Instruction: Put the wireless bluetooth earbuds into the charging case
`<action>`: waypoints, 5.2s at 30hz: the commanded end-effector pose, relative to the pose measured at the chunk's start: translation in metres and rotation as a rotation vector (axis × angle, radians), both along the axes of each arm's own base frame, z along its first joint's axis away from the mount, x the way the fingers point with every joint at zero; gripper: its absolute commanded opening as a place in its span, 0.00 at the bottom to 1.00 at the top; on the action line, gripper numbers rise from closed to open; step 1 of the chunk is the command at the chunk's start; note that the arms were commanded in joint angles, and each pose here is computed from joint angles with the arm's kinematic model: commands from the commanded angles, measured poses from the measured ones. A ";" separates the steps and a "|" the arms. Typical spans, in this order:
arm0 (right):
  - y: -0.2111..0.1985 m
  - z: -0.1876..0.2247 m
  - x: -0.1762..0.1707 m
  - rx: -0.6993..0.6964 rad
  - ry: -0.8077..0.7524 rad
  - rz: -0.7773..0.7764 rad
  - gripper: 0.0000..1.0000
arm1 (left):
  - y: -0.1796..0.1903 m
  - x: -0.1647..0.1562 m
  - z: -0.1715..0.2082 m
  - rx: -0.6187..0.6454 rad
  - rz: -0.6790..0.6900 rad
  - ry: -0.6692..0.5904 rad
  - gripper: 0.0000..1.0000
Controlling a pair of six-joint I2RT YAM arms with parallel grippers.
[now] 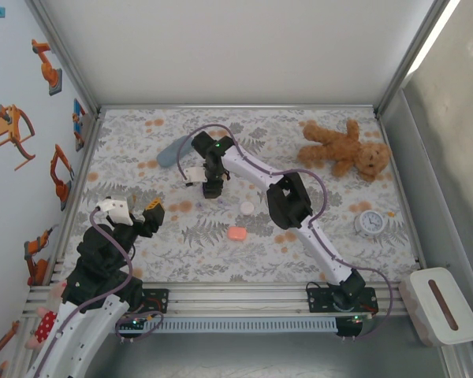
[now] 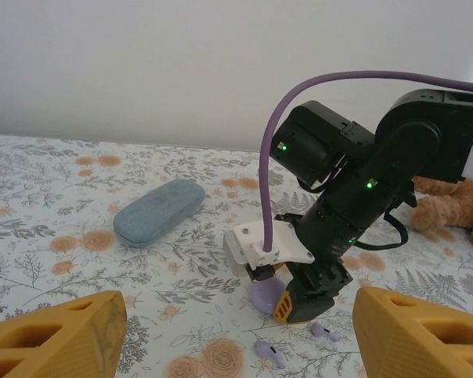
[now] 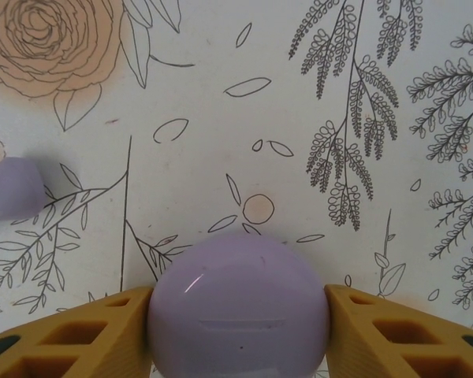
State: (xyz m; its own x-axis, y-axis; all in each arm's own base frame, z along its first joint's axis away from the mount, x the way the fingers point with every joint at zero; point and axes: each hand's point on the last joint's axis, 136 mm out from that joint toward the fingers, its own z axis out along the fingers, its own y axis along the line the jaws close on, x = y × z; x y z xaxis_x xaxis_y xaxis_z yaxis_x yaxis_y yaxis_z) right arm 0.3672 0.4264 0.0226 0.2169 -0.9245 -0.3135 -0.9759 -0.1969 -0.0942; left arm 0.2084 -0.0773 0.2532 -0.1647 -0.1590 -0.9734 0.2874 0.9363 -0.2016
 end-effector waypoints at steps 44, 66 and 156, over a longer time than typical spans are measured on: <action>-0.044 0.269 -0.079 0.820 -0.426 -0.257 0.46 | -0.123 0.041 0.087 -0.382 -0.496 0.185 0.68; -0.025 0.293 -0.102 0.901 -0.424 -0.213 0.45 | -0.150 0.051 0.066 -0.375 -0.585 0.270 0.61; -0.052 0.313 -0.204 0.754 0.266 0.093 0.35 | -0.161 -0.055 0.084 0.237 -1.117 -0.086 0.14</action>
State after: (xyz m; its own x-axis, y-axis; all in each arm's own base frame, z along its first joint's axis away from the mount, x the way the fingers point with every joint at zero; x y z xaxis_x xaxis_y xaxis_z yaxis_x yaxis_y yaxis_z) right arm 0.1694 0.3716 0.3283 0.1093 -0.4417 -0.8905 -0.9732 -0.2298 -0.0055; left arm 0.1587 -0.2365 0.3234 -0.0828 0.2384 -0.9676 0.9805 0.1933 -0.0362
